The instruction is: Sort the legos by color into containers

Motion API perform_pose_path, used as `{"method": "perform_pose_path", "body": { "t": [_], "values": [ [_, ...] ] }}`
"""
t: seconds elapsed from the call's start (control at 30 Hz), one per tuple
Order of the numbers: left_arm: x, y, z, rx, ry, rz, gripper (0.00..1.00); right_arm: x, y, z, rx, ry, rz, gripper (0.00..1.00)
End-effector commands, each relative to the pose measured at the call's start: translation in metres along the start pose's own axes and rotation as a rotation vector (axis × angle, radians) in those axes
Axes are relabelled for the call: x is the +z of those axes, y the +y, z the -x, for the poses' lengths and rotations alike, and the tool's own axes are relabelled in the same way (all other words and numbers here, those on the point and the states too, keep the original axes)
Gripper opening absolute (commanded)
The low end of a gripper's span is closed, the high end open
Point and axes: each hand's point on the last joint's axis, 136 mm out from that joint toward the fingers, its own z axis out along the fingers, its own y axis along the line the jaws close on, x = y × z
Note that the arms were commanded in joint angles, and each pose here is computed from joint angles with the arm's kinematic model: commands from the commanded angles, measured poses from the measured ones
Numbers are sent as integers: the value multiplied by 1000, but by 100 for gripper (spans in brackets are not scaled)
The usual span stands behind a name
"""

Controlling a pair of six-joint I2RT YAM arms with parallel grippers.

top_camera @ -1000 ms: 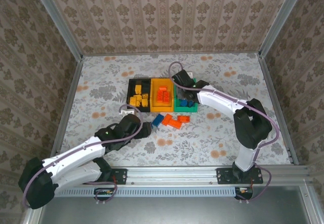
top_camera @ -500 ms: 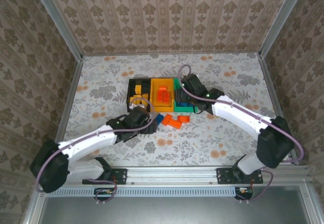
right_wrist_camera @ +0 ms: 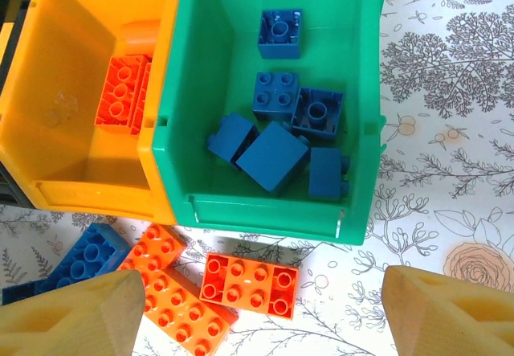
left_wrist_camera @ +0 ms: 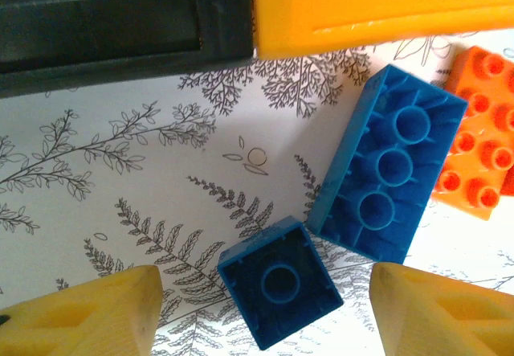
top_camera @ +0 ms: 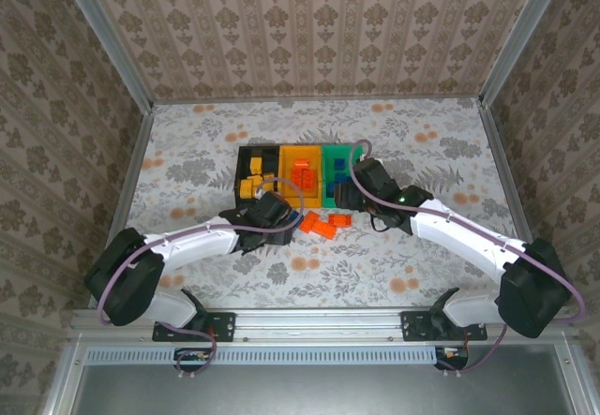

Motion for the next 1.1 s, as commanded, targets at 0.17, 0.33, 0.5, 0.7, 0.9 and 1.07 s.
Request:
{"method": "perform_pose_path", "body": {
  "t": [0.17, 0.33, 0.5, 0.7, 0.9, 1.07],
  "values": [
    [6, 43, -31, -92, 61, 97, 55, -6, 2, 8, 25, -41, 16, 79],
    [-9, 49, -29, -108, 24, 89, 54, -8, 6, 12, 28, -48, 29, 79],
    [-18, 25, -11, -94, -21, -7, 68, -9, 6, 13, 32, -52, 32, 80],
    [1, 34, -17, -95, 27, 72, 75, -12, 2, 12, 32, -59, 22, 80],
    [24, 34, -33, -98, 84, 85, 63, -18, -1, 15, 36, -79, 18, 80],
    [24, 32, -33, -97, 79, 73, 50, -21, -1, 17, 37, -88, 26, 81]
  ]
}}
